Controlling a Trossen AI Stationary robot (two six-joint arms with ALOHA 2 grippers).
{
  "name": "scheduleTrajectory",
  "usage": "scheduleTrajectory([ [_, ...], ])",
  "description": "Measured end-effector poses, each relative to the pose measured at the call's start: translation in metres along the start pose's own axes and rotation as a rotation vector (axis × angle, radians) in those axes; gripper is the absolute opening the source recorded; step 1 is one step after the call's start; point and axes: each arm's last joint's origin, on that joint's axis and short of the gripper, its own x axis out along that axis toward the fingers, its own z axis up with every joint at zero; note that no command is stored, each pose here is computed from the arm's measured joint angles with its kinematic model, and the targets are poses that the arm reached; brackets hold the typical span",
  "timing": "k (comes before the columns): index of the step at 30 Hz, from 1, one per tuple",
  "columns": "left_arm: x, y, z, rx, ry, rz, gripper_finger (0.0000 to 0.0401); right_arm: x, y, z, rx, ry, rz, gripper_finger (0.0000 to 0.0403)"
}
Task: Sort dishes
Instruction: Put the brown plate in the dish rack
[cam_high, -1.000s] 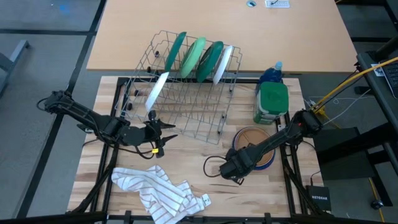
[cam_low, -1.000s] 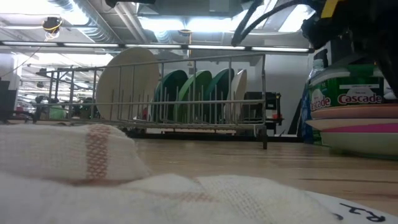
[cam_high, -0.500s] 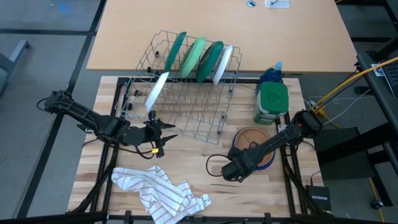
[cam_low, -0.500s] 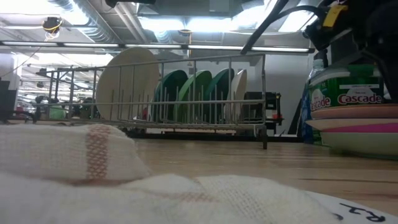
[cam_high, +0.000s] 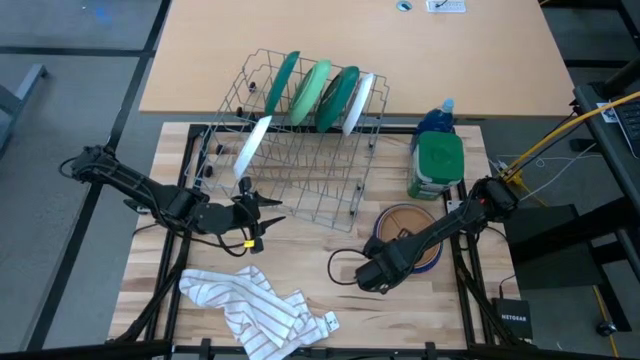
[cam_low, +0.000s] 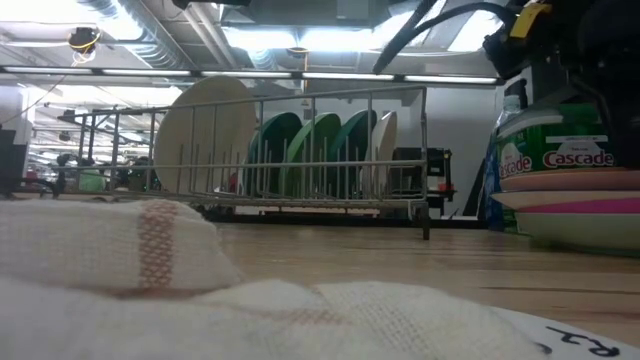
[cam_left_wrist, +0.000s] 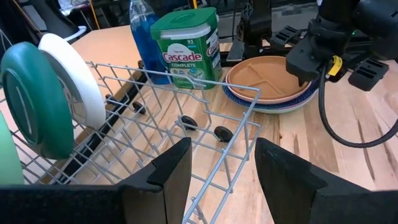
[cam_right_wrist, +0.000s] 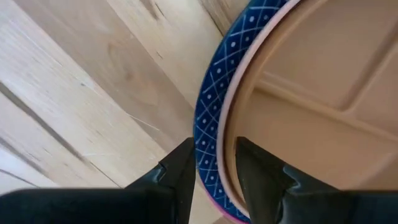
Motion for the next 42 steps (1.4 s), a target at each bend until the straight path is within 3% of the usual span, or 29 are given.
scheduleTrajectory([
  [12,0.0,0.0,-0.005,0.057,0.04,0.003,0.0166,0.014,0.0,0.0,0.121,0.0,0.023,0.0117],
  [26,0.0,0.0,-0.005,0.057,0.04,0.003,0.0166,0.013,0.009,0.003,0.145,0.001,0.123,0.0116],
  [37,0.0,0.0,-0.005,0.106,0.04,0.002,0.0166,0.011,0.016,0.004,0.146,0.036,0.218,0.0043],
  [42,0.0,0.0,-0.005,0.113,0.04,0.002,0.0166,0.01,0.02,0.005,0.144,0.053,0.268,0.0051],
])
